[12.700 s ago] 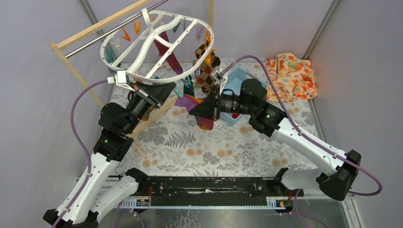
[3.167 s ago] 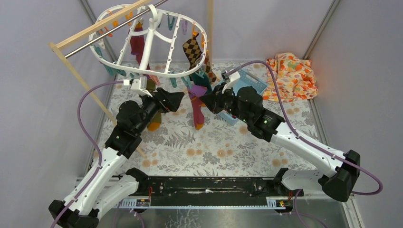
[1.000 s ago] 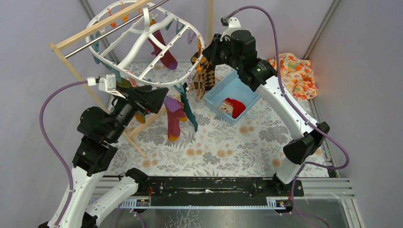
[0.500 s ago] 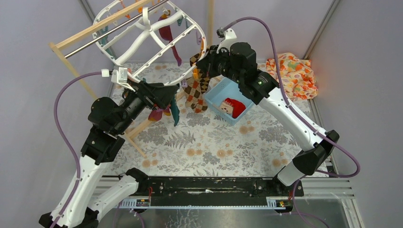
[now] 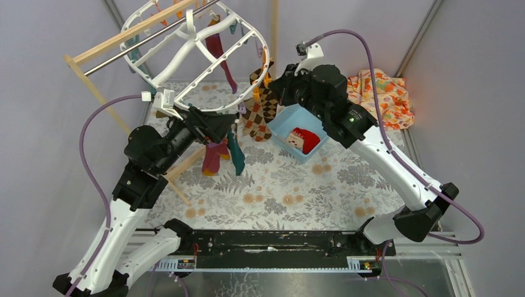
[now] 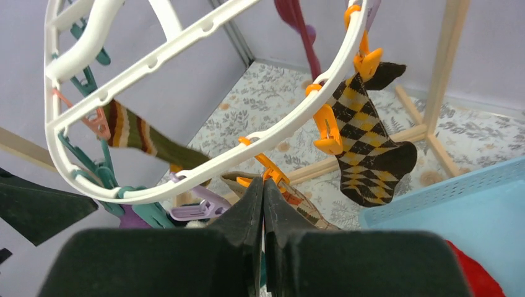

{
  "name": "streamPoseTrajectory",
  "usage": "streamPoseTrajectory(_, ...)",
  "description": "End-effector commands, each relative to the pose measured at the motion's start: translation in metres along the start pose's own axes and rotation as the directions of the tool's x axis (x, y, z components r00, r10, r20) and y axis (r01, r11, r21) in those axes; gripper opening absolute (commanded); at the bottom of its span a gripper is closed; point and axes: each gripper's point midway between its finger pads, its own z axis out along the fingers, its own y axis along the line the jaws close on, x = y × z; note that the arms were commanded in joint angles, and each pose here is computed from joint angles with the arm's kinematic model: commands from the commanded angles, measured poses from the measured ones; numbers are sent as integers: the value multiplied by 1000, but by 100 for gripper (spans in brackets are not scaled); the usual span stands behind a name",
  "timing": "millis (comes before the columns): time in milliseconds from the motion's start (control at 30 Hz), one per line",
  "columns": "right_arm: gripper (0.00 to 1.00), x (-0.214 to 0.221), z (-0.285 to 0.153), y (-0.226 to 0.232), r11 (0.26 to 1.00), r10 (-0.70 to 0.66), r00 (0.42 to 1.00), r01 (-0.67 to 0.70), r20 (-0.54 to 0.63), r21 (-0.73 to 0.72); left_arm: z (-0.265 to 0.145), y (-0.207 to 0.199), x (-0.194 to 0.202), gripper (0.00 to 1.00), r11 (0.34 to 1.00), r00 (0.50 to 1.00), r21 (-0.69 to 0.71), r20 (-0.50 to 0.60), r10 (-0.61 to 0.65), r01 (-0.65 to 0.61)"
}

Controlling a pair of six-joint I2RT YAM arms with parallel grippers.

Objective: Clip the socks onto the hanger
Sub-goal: Rotate the hanger at the clothesline.

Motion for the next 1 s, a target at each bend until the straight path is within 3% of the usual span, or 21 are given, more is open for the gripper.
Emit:
streamPoseTrajectory(0,5,-16,4,-10,998,-36,998,34,49,43,5,-5,-4,98,999,999,36,37,-6,5)
streamPoseTrajectory(200,4,14,41,-17,998,-37,999,36,9,49,-8,-14,-18,98,999,997,48,73,6,-9)
streamPoseTrajectory(367,4,11,55,-12,999,-30,999,29,39,15,-23,-20,-31,98,999,995,36,99,31,-35)
streamPoseTrajectory(700,2,12,55,3,996,17,994,-8,106,-91,-31,-18,-33,98,999,994,14,104,44,-45)
streamPoseTrajectory(967,3,30,47,36,970,85,993,-64,80,-235,-36,-16,-40,98,999,992,-20,120,37,-34)
